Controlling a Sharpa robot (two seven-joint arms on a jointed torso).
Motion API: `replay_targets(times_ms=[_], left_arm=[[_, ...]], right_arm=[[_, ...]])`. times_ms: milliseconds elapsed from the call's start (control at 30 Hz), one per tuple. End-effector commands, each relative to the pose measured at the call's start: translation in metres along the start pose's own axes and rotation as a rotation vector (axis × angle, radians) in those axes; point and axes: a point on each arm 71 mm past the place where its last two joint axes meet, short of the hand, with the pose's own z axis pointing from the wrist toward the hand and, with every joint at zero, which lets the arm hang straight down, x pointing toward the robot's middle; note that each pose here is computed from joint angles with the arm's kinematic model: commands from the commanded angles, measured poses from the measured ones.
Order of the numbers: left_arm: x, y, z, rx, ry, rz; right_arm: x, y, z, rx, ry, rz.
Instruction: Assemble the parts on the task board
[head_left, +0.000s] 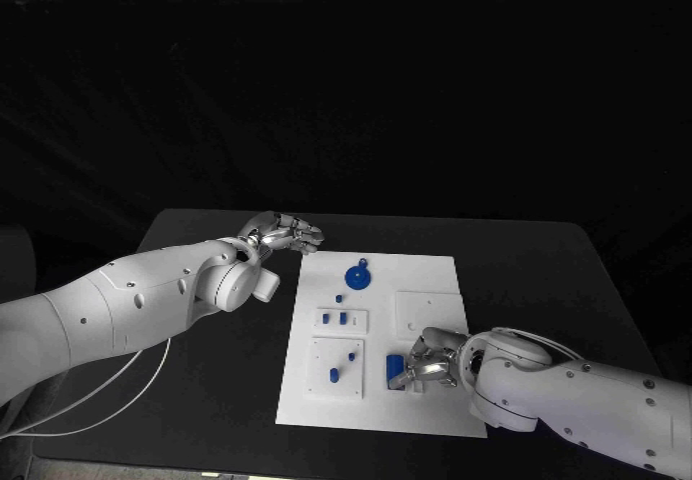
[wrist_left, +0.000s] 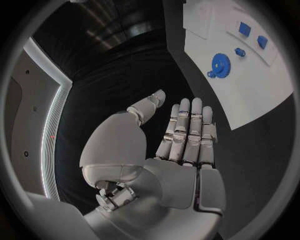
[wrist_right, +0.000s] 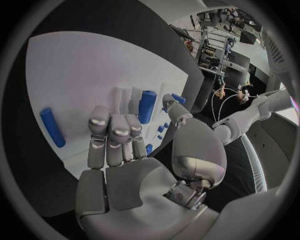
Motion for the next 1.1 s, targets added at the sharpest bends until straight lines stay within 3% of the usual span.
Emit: replay_targets(times_ms=[33, 467, 833, 933, 1100], left_arm=[[0.002, -0.0015, 0.0003, 0.007, 0.016, 0.0], [0.0021, -0.0015, 0.0011, 0.007, 0.015, 0.0], [0.0003, -0.0008, 0.0017, 0.005, 0.011, 0.001], [0.0004, -0.0008, 0.0016, 0.006, 0.012, 0.001], [0.0004, -0.0011, 0.0006, 0.009, 0.013, 0.001]], right_arm=[[0.006, -0.005, -0.001, 0.017, 0.049, 0.048], [-0.012, -0.011, -0.004, -0.025, -0.06, 0.144], [-0.038, -0.011, -0.017, -0.068, -0.102, 0.216], [-0.051, -0.021, -0.022, -0.053, -0.125, 0.213], [-0.07, -0.053, -0.031, 0.034, -0.125, 0.164]])
